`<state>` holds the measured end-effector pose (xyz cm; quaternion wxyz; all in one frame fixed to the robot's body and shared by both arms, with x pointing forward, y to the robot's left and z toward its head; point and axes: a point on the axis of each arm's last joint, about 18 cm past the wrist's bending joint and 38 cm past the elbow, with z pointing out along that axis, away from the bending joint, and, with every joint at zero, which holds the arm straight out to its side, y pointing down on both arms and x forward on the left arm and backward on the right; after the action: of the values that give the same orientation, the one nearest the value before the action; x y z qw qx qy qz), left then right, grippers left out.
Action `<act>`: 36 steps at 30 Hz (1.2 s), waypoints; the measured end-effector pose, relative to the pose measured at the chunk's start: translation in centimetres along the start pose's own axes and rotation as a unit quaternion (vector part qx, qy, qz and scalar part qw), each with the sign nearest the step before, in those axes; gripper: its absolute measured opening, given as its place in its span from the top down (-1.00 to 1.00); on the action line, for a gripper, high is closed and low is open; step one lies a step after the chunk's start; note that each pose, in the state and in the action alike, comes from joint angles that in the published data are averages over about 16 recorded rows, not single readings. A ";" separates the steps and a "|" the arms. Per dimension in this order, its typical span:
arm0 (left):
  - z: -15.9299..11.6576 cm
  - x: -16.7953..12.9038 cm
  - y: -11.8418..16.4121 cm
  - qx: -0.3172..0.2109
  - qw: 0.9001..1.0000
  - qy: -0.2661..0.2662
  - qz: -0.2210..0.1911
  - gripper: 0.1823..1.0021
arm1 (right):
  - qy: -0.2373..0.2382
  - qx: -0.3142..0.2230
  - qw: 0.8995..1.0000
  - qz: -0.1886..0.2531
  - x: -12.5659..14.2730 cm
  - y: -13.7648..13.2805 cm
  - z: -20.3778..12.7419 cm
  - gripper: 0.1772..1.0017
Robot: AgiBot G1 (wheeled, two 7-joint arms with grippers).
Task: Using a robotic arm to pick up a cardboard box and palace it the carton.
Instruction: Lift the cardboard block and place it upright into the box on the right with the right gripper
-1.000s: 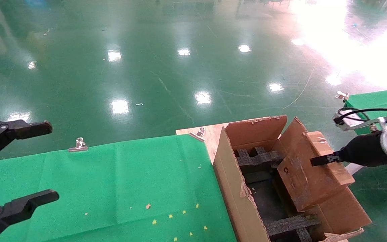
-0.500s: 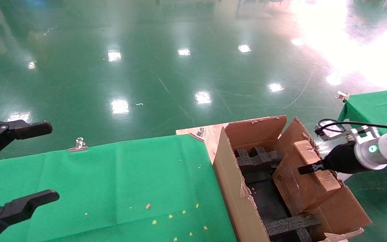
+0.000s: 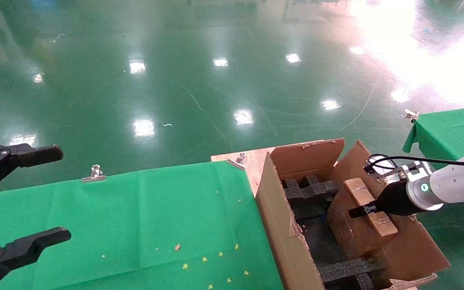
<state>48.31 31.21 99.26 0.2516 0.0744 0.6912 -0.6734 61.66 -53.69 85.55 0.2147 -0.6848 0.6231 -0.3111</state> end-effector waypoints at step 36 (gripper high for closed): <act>0.0 0.0 0.0 0.000 1.000 0.000 0.000 -1.00 | -0.008 -0.022 1.000 -0.008 -0.6 1.1 2.1 0.29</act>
<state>48.32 31.22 99.26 0.2517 0.0742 0.6911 -0.6735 62.34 -53.40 83.21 0.2023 -0.6967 0.6223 -0.2939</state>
